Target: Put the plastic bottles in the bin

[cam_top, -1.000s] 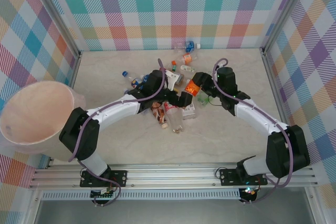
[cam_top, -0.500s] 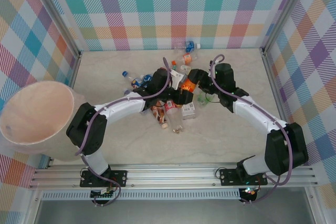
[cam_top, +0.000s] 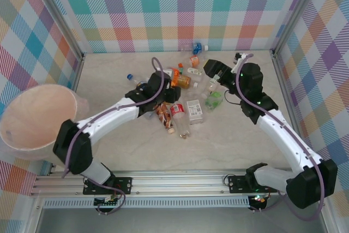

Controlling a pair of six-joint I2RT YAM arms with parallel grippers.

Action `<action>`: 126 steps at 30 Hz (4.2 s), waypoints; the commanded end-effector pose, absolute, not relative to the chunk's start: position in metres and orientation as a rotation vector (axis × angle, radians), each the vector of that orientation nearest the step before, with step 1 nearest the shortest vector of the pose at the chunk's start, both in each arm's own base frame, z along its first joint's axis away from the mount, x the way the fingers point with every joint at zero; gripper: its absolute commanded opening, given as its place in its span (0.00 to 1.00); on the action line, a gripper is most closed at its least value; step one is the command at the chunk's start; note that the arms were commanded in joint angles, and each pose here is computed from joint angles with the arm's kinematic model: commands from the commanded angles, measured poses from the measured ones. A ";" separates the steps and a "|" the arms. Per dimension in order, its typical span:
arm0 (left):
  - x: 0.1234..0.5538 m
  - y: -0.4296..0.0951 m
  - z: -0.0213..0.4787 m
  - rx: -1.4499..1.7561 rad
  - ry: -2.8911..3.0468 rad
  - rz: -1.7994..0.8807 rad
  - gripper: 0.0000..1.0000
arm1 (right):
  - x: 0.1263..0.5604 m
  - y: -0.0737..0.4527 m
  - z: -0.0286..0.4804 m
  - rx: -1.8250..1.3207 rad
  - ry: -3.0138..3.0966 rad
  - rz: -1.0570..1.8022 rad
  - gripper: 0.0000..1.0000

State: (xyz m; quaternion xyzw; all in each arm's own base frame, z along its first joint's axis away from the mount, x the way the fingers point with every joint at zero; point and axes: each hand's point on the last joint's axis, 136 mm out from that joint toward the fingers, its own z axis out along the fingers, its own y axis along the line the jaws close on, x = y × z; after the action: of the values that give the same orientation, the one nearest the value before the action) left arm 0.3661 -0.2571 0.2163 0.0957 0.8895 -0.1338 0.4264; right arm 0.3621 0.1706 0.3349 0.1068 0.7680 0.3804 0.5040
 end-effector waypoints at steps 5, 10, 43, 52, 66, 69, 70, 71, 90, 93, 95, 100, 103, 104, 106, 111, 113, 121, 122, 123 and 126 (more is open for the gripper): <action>0.339 -0.138 0.319 0.033 2.080 0.155 0.51 | 0.373 0.147 0.299 0.340 1.910 0.727 1.00; 0.316 -0.056 0.371 -0.102 1.986 0.503 0.52 | 0.379 0.146 0.294 0.352 1.925 0.701 1.00; 0.268 0.131 0.281 -1.060 2.052 0.064 0.50 | 0.394 0.167 0.261 0.288 2.111 0.689 1.00; 0.285 0.126 0.281 -1.060 2.054 -0.026 0.64 | 0.395 0.169 0.256 0.297 2.129 0.693 1.00; 0.270 0.115 0.283 -1.055 2.070 -0.053 0.79 | 0.386 0.156 0.223 0.352 2.213 0.606 1.00; 0.261 0.120 0.294 -1.056 2.041 0.001 0.87 | 0.374 0.147 0.200 0.461 2.273 0.578 1.00; 0.257 0.122 0.300 -1.056 2.025 0.027 0.91 | 0.369 0.144 0.190 0.492 2.297 0.563 1.00; 0.254 0.123 0.304 -1.055 2.012 0.040 0.93 | 0.365 0.141 0.182 0.520 2.316 0.547 1.00; 0.248 0.052 0.399 -0.686 1.782 -0.362 1.00 | 0.388 0.111 0.098 0.820 2.529 0.464 0.97; 0.256 0.030 0.406 -0.586 1.786 -0.493 1.00 | 0.400 0.111 0.092 0.830 2.535 0.461 0.95; 0.257 0.025 0.408 -0.557 1.788 -0.514 1.00 | 0.406 0.112 0.090 0.825 2.544 0.456 0.95; 0.262 0.005 0.412 -0.489 1.782 -0.600 1.00 | 0.416 0.108 0.077 0.842 2.558 0.411 0.90; 0.267 -0.010 0.409 -0.447 1.806 -0.642 1.00 | 0.418 0.107 0.070 0.845 2.566 0.390 0.87; 0.270 -0.014 0.407 -0.436 1.817 -0.650 1.00 | 0.419 0.107 0.067 0.846 2.571 0.388 0.86; 0.274 -0.023 0.404 -0.409 1.837 -0.659 1.00 | 0.420 0.108 0.062 0.843 2.582 0.389 0.86; 0.290 -0.046 0.390 -0.336 1.908 -0.667 1.00 | 0.421 0.107 0.047 0.854 2.599 0.364 0.82; 0.296 -0.056 0.386 -0.308 1.934 -0.667 1.00 | 0.421 0.103 0.041 0.875 2.591 0.342 0.81; 0.317 -0.110 0.373 -0.160 2.026 -0.686 1.00 | 0.422 0.095 0.033 0.910 2.534 0.334 0.69; 0.319 -0.116 0.371 -0.144 2.039 -0.685 1.00 | 0.422 0.093 0.036 0.911 2.517 0.336 0.66; 0.322 -0.123 0.368 -0.128 2.053 -0.679 1.00 | 0.422 0.091 0.041 0.906 2.494 0.337 0.64; 0.327 -0.141 0.361 -0.084 2.086 -0.677 1.00 | 0.422 0.087 0.053 0.858 2.437 0.347 0.58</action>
State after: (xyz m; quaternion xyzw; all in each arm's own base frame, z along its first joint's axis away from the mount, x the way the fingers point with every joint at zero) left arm 0.3224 -0.1329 0.3437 -0.0534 0.8561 -0.2832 0.4290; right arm 0.4211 0.0976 0.0415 0.3203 0.9093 0.1353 0.2287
